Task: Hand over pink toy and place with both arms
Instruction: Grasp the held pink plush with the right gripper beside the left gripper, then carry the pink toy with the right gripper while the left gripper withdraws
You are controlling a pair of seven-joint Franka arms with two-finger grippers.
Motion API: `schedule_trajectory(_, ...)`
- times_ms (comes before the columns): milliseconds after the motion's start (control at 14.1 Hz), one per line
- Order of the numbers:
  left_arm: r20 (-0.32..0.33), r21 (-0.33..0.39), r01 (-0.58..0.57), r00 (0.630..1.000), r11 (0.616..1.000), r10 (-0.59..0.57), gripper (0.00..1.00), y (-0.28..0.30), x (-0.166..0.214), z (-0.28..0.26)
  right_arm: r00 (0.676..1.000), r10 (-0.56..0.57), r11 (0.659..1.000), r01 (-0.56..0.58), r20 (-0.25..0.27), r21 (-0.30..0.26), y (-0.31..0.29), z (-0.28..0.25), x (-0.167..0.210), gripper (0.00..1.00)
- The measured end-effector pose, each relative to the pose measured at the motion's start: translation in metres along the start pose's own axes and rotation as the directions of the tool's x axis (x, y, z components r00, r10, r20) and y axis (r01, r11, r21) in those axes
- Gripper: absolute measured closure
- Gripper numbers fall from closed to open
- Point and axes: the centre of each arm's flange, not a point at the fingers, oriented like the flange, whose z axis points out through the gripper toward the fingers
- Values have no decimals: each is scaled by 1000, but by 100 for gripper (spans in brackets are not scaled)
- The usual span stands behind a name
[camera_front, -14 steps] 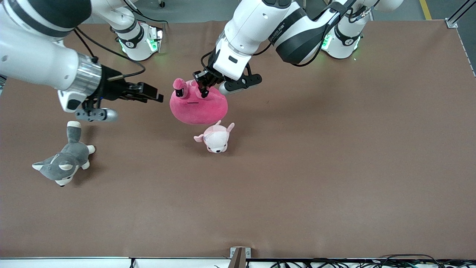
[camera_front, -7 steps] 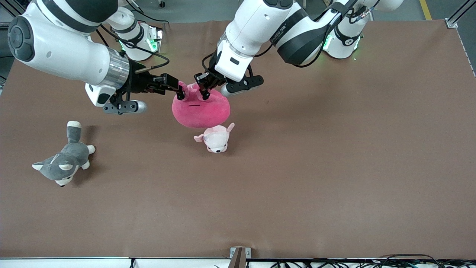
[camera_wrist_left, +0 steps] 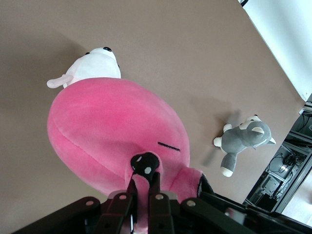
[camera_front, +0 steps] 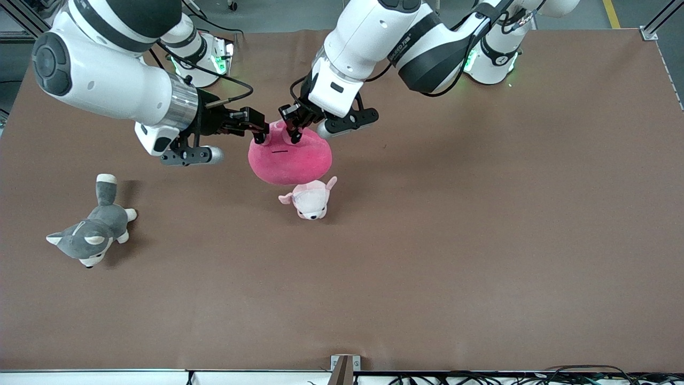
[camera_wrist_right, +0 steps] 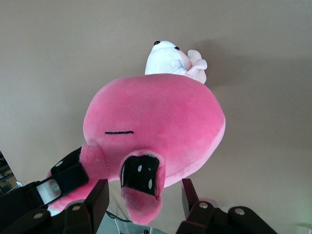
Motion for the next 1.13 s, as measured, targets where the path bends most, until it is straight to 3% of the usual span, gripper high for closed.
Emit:
schedule_trajectory(283, -1, 0, -1, 1000, 1000, 1, 90, 0, 0, 0, 1000, 4, 1000, -4, 0, -1, 1, 4, 4, 33)
schedule_trajectory(636, -5, 1, -4, 1000, 1000, 4, 90, 0, 0, 0, 1000, -4, 1000, 4, 7, -6, -4, 8, 1, 87)
schedule_trajectory(848, -13, 3, -12, 1000, 1000, 12, 90, 0, 1, 0, 1000, -4, 1000, 5, 10, -7, -4, 9, 1, 92)
schedule_trajectory(990, -53, 13, -67, 996, 998, 68, 77, 0, 1, -1, 1000, -4, 1000, 5, 11, -8, -4, 9, 1, 92)
schedule_trajectory(1131, -92, 17, -112, 989, 994, 113, 55, 3, -1, -4, 1000, -5, 1000, 5, 14, -9, -3, 9, 1, 92)
